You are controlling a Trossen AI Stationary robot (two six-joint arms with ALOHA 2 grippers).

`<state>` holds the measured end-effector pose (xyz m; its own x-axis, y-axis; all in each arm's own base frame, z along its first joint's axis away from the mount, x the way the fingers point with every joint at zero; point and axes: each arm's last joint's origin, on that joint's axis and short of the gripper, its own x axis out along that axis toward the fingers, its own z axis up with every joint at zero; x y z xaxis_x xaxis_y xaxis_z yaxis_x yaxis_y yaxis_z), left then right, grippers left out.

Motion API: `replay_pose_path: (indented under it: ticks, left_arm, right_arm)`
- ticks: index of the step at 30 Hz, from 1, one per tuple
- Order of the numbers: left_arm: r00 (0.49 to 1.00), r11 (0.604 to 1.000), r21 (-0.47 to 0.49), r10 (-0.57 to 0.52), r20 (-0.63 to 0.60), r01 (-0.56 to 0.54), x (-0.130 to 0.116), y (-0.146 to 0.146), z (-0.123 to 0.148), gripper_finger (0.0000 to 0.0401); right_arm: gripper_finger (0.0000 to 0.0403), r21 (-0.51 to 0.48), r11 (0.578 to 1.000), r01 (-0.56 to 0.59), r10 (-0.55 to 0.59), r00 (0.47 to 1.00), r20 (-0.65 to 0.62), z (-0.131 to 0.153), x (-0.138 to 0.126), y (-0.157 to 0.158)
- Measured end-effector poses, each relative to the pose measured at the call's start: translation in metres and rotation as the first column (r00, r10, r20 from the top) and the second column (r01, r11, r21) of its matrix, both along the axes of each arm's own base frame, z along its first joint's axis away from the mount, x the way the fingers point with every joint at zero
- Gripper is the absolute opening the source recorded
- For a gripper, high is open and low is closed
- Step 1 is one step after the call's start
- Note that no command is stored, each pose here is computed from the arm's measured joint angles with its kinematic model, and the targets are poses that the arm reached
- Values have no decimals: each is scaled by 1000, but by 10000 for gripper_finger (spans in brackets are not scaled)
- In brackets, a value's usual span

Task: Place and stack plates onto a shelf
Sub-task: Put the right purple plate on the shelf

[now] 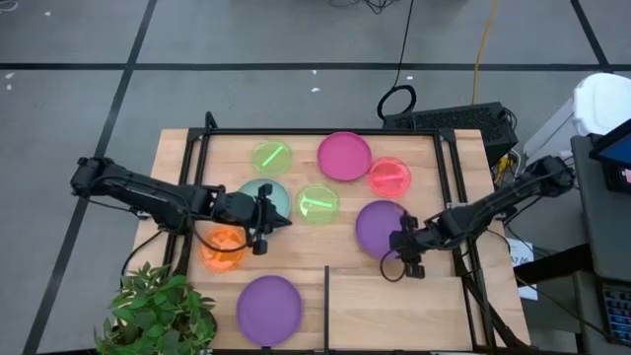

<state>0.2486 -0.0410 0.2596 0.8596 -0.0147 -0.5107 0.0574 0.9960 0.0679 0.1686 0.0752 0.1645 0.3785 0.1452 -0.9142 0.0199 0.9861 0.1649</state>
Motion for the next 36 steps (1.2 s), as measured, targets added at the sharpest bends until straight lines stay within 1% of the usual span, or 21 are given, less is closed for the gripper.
replay_pose_path:
  ticks: [4, 9, 12, 16, 18, 20, 23, 27, 31, 36]
  left_arm:
    - [1000, 1000, 2, 0, -17, 0, 1, 0, -3, 17]
    - [1000, 1000, -5, 4, -14, -4, 1, 0, -3, 17]
    - [1000, 1000, -5, 4, -13, -4, 1, 0, -3, 17]
    - [1000, 1000, -4, 4, -14, -4, 1, 0, -3, 17]
    - [1000, 1000, -2, 2, -16, -2, 1, 0, -3, 17]
    - [1000, 1000, -1, 2, -16, -2, 1, 0, -3, 17]
    - [1000, 1000, -1, 2, -17, -2, 1, 0, -3, 17]
    - [1000, 1000, 0, 2, -23, -2, 1, 0, -3, 17]
    - [1000, 1000, 8, -3, -23, 3, 1, 0, -3, 17]
    - [1000, 1000, 12, -6, -22, 6, 1, 0, -3, 17]
  right_arm:
    - [114, -2, 1000, -25, 25, 1000, 1, 0, -3, 5]
    - [113, -84, 994, -72, 73, 997, 3, -2, -4, 5]
    - [102, -124, 987, -106, 104, 994, -23, -5, -4, 4]
    - [80, -142, 981, -134, 129, 991, -45, -9, -3, 5]
    - [71, -147, 978, -147, 141, 989, -49, -10, -3, 5]
    - [62, -131, 979, -157, 151, 987, -55, -10, -3, 6]
    - [54, -123, 981, -148, 143, 988, -51, -10, -3, 6]
    - [56, -116, 983, -140, 136, 990, -38, -8, -3, 6]
    - [63, -123, 983, -135, 128, 990, -63, -9, -5, 5]
    - [55, -137, 979, -149, 137, 986, -90, -16, -6, 4]
